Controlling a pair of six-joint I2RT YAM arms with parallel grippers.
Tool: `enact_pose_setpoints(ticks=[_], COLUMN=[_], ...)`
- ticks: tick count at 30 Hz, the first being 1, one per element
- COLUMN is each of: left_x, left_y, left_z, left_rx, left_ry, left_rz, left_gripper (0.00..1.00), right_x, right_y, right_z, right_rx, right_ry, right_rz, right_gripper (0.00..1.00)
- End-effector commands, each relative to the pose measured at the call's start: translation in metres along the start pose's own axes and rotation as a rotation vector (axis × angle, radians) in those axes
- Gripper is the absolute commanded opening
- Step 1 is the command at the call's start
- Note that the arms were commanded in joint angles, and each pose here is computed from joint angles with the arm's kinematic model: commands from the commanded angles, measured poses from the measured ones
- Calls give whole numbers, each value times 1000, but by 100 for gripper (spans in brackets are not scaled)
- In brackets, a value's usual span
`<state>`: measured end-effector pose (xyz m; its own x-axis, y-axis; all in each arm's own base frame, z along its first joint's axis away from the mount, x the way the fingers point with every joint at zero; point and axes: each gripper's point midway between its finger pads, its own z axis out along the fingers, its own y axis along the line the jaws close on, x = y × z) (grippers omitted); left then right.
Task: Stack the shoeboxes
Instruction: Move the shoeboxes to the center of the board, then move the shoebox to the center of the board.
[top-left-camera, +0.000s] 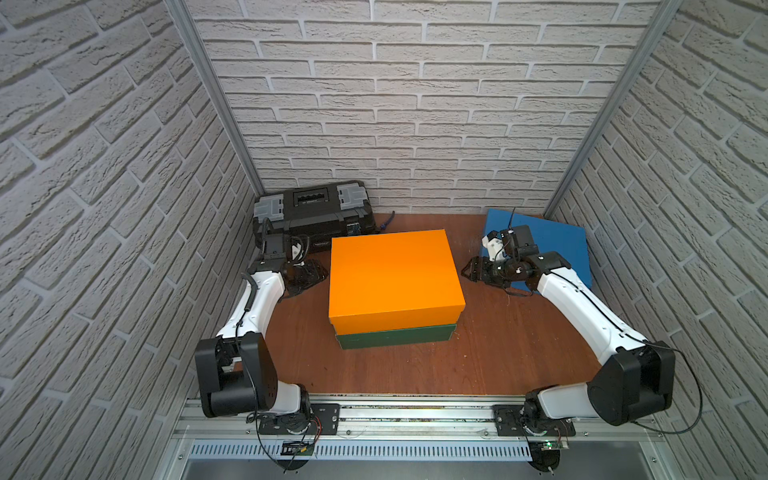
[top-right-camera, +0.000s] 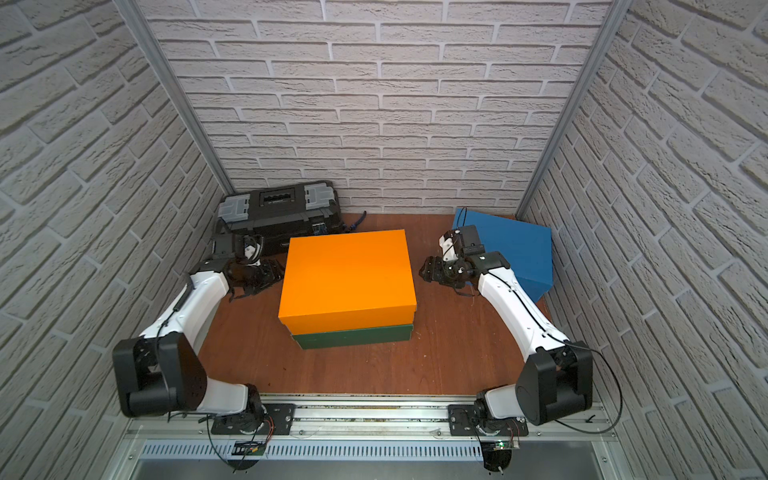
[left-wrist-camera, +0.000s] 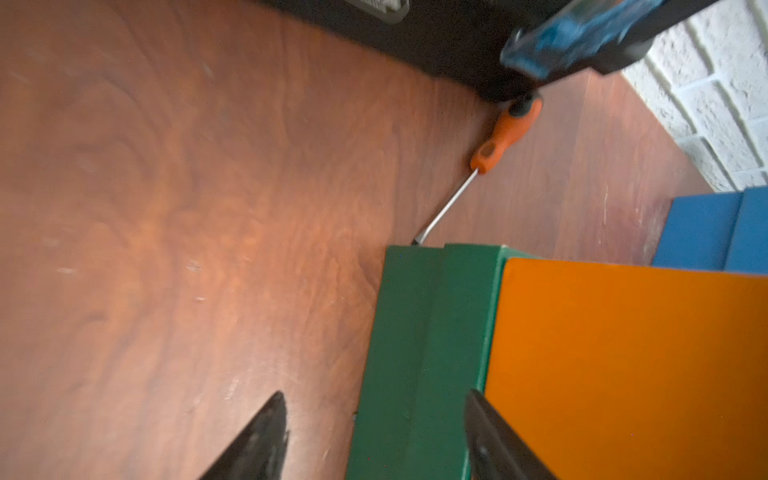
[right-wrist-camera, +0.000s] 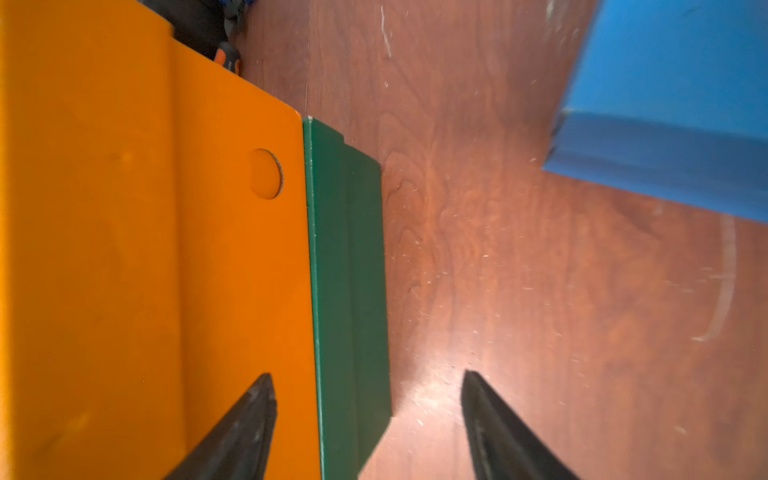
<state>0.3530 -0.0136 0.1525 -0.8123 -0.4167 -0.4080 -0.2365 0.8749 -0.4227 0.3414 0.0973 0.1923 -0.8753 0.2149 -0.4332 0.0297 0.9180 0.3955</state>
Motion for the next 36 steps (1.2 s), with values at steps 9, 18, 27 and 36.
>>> enact_pose_setpoints(ticks=[9,18,27,36], left_x=[-33,-35,-36,-34], left_y=[-19,-80,-134,-189], left_z=[-80,-113,-124,-116], left_rx=[-132,-59,-13,50], left_ry=[-234,-324,-332,-324], left_rz=[146,314,456,575], left_gripper=[80,80,82,83], right_x=[-54,-70,-76,-72], right_y=[-113,-219,-268,-300], right_z=[-99,-113,-102,-90], right_rx=[388,567,592,609], right_ry=[-300,-367,-386,-329], right_rz=[22,293,412,468], right_gripper=[100,99,99,100])
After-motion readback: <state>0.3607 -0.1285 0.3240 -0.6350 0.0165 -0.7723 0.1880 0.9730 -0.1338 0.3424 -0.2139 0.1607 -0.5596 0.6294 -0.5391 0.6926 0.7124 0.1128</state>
